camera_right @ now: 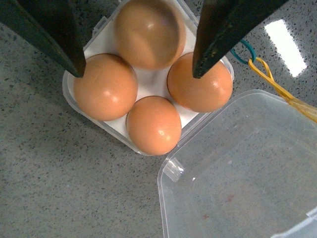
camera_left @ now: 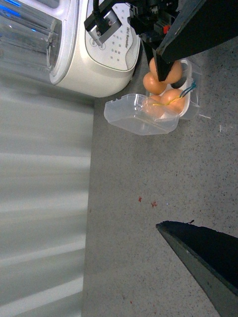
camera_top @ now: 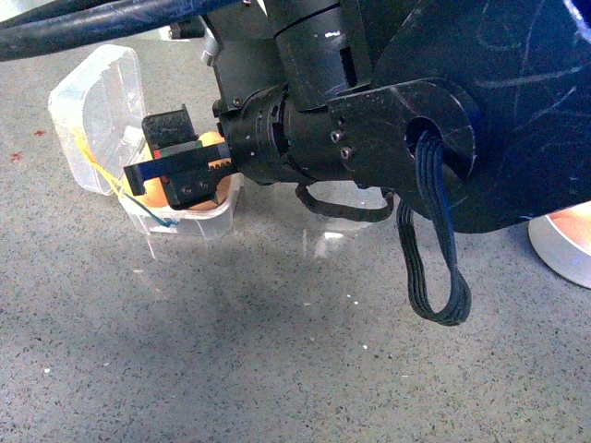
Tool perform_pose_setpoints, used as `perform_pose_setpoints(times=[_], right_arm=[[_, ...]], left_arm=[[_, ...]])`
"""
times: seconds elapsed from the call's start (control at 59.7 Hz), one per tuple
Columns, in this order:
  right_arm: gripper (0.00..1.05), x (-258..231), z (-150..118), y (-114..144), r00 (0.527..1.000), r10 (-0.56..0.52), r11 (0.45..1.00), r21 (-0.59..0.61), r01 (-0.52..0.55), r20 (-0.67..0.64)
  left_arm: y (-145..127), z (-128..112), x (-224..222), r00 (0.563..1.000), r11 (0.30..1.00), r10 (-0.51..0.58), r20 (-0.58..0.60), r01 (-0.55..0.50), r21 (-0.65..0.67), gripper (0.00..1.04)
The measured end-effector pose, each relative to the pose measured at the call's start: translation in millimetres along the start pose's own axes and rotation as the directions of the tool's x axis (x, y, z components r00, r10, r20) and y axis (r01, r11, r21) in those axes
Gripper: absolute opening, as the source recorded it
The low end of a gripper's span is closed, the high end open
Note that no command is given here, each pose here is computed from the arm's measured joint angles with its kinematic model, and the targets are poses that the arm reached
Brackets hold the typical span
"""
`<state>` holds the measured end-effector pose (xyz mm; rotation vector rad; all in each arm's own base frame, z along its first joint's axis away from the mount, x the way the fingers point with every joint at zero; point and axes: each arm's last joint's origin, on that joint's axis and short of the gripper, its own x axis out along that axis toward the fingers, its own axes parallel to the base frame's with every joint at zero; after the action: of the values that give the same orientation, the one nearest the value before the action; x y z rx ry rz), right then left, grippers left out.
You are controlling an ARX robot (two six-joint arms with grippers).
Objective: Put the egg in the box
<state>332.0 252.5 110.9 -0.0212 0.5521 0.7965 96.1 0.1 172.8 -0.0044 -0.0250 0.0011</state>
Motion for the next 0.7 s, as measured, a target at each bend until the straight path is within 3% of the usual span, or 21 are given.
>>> perform_pose_setpoints(times=[0.184,0.368,0.402,0.435,0.519,0.603,0.703], right_arm=[[0.99,-29.4,1.3,-7.4,0.997,-0.055,0.998,0.008,0.054,0.062],[0.97,-88.6,7.9,-19.5,0.964,-0.116,0.993,0.058,0.105,0.238],[0.92,-93.7,9.1,-20.3,0.92,-0.23,0.973,0.063,0.222,0.316],[0.84,-104.0,6.9,-23.4,0.81,-0.414,0.906,0.105,0.409,0.415],[0.68,-134.8,-11.2,-32.6,0.622,-0.636,0.757,0.21,0.619,0.457],[0.55,-161.1,-22.1,-38.4,0.582,-0.671,0.722,0.226,0.654,0.459],[0.33,-194.2,-39.4,-44.2,0.574,-0.682,0.71,0.223,0.668,0.454]], left_arm=[[0.0,0.0,0.0,1.0,1.0,0.0,0.0,0.0,0.0,0.98],[0.0,0.0,0.0,1.0,1.0,0.0,0.0,0.0,0.0,0.98],[0.0,0.0,0.0,1.0,1.0,0.0,0.0,0.0,0.0,0.98],[0.0,0.0,0.0,1.0,1.0,-0.001,0.0,0.001,0.0,0.98],[0.1,0.0,0.0,1.0,1.0,0.002,0.0,-0.002,0.0,0.98],[0.1,0.1,-0.1,1.0,1.0,0.004,0.001,-0.004,0.0,0.98],[0.0,0.1,-0.1,1.0,1.0,0.0,0.001,0.0,0.0,0.98]])
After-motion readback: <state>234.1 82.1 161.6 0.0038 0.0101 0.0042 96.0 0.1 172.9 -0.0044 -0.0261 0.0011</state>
